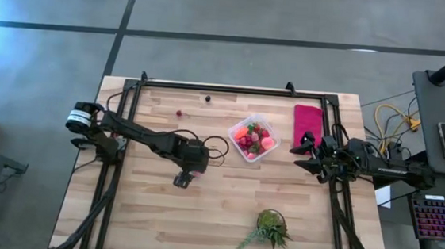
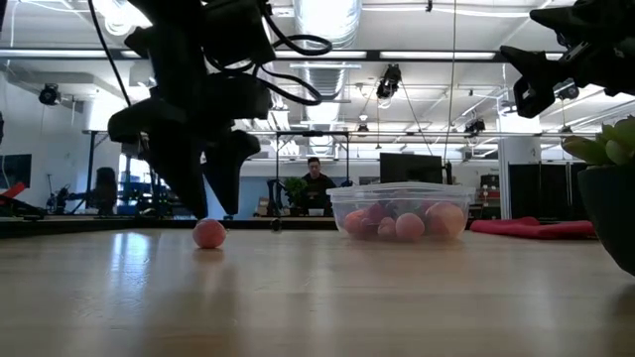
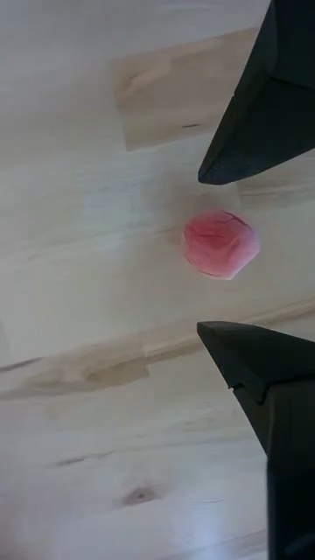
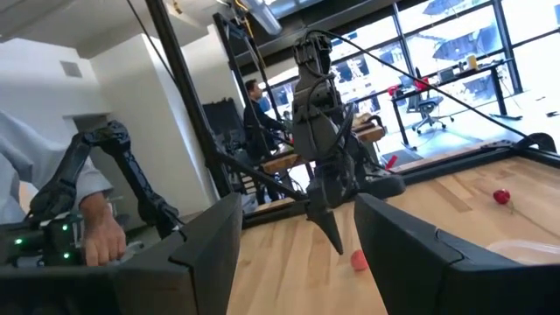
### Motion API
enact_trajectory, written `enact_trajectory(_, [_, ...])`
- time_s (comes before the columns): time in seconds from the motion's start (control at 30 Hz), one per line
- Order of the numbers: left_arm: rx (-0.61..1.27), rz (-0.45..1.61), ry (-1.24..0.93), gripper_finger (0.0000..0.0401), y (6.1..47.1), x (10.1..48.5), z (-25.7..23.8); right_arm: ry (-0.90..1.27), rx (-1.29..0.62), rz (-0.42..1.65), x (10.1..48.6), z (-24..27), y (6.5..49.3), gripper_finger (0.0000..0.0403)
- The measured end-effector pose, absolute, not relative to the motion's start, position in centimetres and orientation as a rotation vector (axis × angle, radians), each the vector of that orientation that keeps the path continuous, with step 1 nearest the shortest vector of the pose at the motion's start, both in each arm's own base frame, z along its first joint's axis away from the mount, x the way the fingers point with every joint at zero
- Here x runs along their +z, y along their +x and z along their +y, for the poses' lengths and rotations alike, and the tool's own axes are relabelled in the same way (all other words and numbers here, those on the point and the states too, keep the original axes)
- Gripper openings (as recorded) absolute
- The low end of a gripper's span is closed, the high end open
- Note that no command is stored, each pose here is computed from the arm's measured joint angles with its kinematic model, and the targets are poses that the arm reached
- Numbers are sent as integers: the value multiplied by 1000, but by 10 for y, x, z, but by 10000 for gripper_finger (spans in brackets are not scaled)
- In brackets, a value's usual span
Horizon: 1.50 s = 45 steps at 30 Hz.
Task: Pick and placing Produce into tupperware
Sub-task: Put the pink apricot into the transparent container
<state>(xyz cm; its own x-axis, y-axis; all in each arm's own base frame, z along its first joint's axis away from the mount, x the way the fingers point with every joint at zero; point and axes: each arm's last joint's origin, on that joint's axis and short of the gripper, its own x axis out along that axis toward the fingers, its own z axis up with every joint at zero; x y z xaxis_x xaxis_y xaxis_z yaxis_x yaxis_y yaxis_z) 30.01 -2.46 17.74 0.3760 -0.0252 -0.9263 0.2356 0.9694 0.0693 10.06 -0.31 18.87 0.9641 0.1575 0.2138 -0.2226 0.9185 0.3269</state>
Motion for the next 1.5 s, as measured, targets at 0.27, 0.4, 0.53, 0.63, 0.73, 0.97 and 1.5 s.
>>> enact_trajectory(0.27, [-166, 1202, 201, 255, 296, 173, -25, 357, 197, -185, 189, -3, 101, 215])
enact_trajectory(0.4, [-100, 1212, 112, 255, 296, 173, -25, 357, 197, -185, 189, -3, 101, 215])
enact_trajectory(0.53, [-101, 1211, 117, 255, 296, 173, -25, 357, 196, -184, 189, -3, 101, 215])
enact_trajectory(0.63, [-96, 1211, 117, 255, 296, 173, -25, 357, 196, -183, 189, -3, 101, 215])
enact_trajectory(0.73, [-95, 1213, 115, 255, 295, 172, -25, 357, 196, -183, 189, -3, 101, 215])
enact_trajectory(0.97, [-95, 1198, 117, 255, 295, 169, -25, 357, 196, -183, 189, -3, 101, 215])
enact_trajectory(1.5, [-79, 1184, 122, 255, 289, 155, -24, 357, 196, -183, 189, -3, 101, 215])
